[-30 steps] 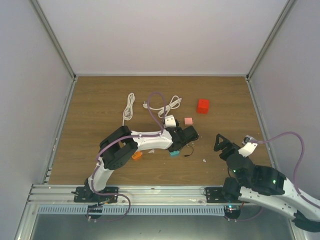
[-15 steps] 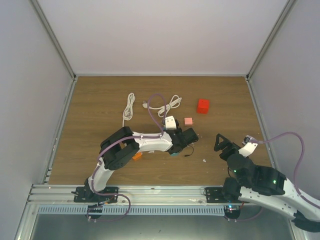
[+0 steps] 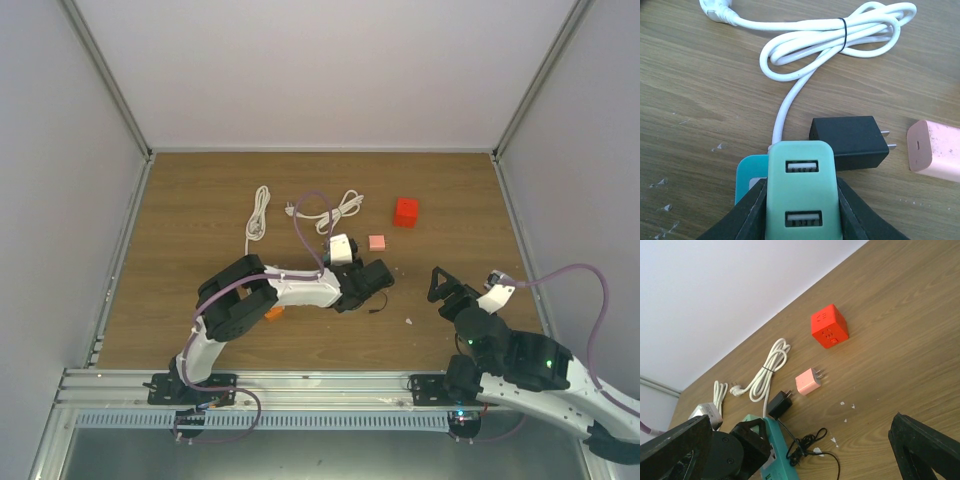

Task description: Insert the plug

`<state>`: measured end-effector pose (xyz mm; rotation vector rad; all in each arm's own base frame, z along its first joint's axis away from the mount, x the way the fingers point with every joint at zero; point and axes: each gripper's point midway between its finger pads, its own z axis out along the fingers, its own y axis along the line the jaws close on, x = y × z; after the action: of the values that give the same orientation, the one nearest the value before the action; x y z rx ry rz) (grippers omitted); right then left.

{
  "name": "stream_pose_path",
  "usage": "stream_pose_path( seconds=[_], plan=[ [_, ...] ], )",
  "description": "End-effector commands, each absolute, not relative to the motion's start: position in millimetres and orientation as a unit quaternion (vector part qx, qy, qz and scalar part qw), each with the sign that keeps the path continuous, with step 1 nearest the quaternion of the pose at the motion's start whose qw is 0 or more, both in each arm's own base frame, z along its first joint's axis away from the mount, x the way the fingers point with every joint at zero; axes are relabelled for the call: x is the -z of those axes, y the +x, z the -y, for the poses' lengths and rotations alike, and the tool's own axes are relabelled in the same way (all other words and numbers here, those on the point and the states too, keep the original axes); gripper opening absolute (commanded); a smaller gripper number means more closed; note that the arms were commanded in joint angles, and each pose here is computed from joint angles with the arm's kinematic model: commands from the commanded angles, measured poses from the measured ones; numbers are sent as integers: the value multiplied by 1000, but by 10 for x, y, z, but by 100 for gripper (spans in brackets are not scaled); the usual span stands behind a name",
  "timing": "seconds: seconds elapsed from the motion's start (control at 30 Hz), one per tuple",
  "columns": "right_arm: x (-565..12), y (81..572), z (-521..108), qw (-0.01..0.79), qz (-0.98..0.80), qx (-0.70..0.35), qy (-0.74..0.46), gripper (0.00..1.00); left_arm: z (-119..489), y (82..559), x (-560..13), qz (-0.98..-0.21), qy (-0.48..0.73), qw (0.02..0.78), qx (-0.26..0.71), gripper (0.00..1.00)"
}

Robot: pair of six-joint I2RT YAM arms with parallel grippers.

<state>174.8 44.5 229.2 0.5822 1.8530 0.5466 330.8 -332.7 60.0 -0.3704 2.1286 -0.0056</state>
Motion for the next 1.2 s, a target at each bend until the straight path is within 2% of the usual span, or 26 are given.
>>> stream_pose_path(
  seconds=[0.0,0.23,0.73,0.97,1.03,1.17],
  plan=[
    [-2329,1764,-408,544,-765,-231,256,100,2680,3130,361,-925,-123,346,-95,0],
    [-2329,1771,-419,545,-766,-227,252,100,2363,3248,373,-930,-142,322,-104,0],
    [-2321,1806,-481,550,-772,-211,239,100,2067,3603,97,-926,-139,329,-120,1],
    [-2472,1925,-815,557,-794,-178,166,100,2148,3684,-45,-928,-113,336,-116,12],
    [-2541,1976,-979,556,-803,-168,134,99,2200,3702,-89,-930,-102,338,-104,21],
    [-2618,2115,-1320,547,-820,-147,82,100,2261,3723,-221,-930,-90,346,-86,50]
  ],
)
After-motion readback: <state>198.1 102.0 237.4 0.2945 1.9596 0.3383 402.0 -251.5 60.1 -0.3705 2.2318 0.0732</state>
